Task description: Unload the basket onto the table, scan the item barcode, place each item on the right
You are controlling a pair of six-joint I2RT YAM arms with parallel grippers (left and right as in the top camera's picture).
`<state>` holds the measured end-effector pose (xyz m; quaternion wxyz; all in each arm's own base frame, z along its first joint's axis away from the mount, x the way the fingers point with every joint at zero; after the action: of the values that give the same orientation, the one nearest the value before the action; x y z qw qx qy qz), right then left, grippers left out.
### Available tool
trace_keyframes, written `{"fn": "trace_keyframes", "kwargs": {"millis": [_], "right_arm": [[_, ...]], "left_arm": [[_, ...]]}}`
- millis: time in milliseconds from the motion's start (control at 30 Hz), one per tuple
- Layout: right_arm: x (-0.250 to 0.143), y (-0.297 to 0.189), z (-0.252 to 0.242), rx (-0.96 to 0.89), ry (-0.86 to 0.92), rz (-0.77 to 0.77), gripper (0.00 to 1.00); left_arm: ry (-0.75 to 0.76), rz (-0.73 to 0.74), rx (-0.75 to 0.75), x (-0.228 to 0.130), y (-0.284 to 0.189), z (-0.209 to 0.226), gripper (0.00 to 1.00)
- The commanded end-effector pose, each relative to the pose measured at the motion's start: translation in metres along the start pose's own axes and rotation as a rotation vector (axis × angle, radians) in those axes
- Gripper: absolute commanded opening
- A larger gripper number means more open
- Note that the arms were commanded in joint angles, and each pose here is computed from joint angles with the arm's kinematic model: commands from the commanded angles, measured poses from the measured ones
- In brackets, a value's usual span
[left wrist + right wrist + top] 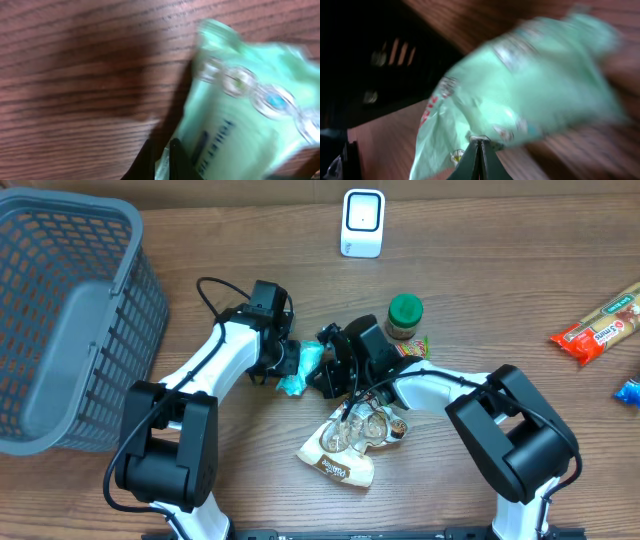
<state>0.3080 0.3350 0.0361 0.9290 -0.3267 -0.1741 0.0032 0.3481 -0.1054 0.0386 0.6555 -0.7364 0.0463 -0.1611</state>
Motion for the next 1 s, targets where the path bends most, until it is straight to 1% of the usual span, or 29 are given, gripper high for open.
{"fn": "trace_keyframes", "kwargs": {"millis": [0, 233, 333, 500, 733, 967], "right_arm": [[-0.008, 0.009, 0.008, 0.025, -0.021, 0.019, 0.04], [0.009, 0.009, 0.021, 0.044, -0.045, -0.014, 0.04], [0.01, 0.004, 0.009, -0.002, -0.012, -0.014, 0.04], [0.015, -0.018, -0.011, -0.07, 0.069, -0.012, 0.04], [0.011, -0.023, -0.012, -0.093, 0.085, 0.007, 0.04], [0.007, -0.028, -0.036, -0.256, 0.125, -0.016, 0.04]], "left_arm": [[-0.013, 0.006, -0.04, 0.0, 0.005, -0.006, 0.04], [-0.01, -0.011, -0.069, 0.003, 0.005, -0.011, 0.04], [-0.011, -0.007, -0.069, 0.003, 0.005, -0.011, 0.04], [-0.011, -0.004, -0.069, 0.002, 0.005, -0.011, 0.04], [-0.011, -0.005, -0.069, 0.002, 0.005, -0.011, 0.04], [-0.011, -0.008, -0.081, 0.003, 0.005, -0.013, 0.04]]}}
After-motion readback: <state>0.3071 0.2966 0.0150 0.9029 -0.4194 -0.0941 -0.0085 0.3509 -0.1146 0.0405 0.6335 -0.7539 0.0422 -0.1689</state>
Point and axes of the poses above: each gripper's point midway between its finger pads, its own y axis out along the fingers, its own z axis along the line the jaws close on, x = y × z, the point moved 2 cm from there along -y, back along the fingers, and after that the axes turned 11 degrees about y, right-handed, at the moved point
